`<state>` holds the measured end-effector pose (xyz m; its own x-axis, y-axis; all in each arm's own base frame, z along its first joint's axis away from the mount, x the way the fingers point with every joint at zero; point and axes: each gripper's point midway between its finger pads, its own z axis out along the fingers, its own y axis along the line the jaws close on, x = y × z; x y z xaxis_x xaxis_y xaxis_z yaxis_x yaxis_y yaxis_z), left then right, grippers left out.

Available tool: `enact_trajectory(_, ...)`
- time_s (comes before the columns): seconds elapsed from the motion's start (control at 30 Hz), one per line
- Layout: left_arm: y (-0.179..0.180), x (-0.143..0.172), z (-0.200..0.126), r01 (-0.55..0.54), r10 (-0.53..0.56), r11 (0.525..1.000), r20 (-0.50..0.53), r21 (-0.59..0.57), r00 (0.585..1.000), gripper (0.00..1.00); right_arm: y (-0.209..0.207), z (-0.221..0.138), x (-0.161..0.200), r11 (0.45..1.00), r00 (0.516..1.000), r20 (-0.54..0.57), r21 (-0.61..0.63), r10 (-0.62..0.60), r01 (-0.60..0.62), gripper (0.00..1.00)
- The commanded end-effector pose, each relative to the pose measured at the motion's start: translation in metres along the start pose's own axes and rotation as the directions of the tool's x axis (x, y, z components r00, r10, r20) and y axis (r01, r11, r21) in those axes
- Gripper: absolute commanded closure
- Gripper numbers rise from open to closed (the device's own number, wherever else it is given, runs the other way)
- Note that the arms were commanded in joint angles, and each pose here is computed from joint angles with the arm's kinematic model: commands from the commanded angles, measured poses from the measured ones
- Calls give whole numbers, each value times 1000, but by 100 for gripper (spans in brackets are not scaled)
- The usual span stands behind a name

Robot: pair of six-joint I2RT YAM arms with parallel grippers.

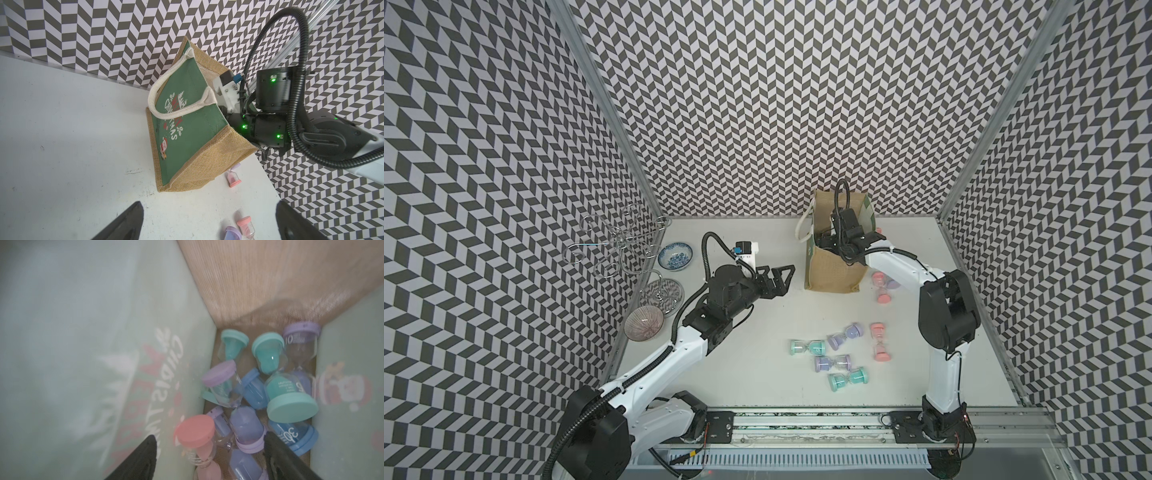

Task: Put the hourglass into the canvas bag
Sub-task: Place the hourglass in the canvas bag, then pick up the hourglass from the center of the board.

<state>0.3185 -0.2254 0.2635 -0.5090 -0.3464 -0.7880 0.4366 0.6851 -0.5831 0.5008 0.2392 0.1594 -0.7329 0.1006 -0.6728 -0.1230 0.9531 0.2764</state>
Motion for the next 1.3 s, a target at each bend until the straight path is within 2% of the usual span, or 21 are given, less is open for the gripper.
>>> enact_trajectory(0.0, -7, -11, -7, -4, 4, 1000, 39, 6, 999, 1, 24, -37, -34, 997, 993, 116, -77, -4, 13, 16)
enact_trajectory(0.33, -12, -16, -16, -27, 27, 1000, 43, 10, 999, 1, 52, -110, -69, 983, 969, 247, -177, -1, 46, 2)
enact_trajectory(0.5, -15, -14, -25, -48, 47, 999, 38, 15, 998, 1, 63, -144, -63, 979, 961, 277, -191, -10, 65, 1)
enact_trajectory(0.77, -14, 4, -38, -49, 49, 998, -10, 31, 999, 1, 64, -173, -4, 991, 971, 237, -123, -16, 47, 1)
enact_trajectory(1.0, -13, 35, -52, -46, 51, 996, -65, 82, 997, 1, 65, -186, 60, 994, 990, 138, -97, -34, 47, 1)
enact_trajectory(1.27, -13, 59, -62, -50, 63, 991, -103, 125, 993, 1, 57, -185, 134, 996, 1000, -5, -88, -7, 7, 1)
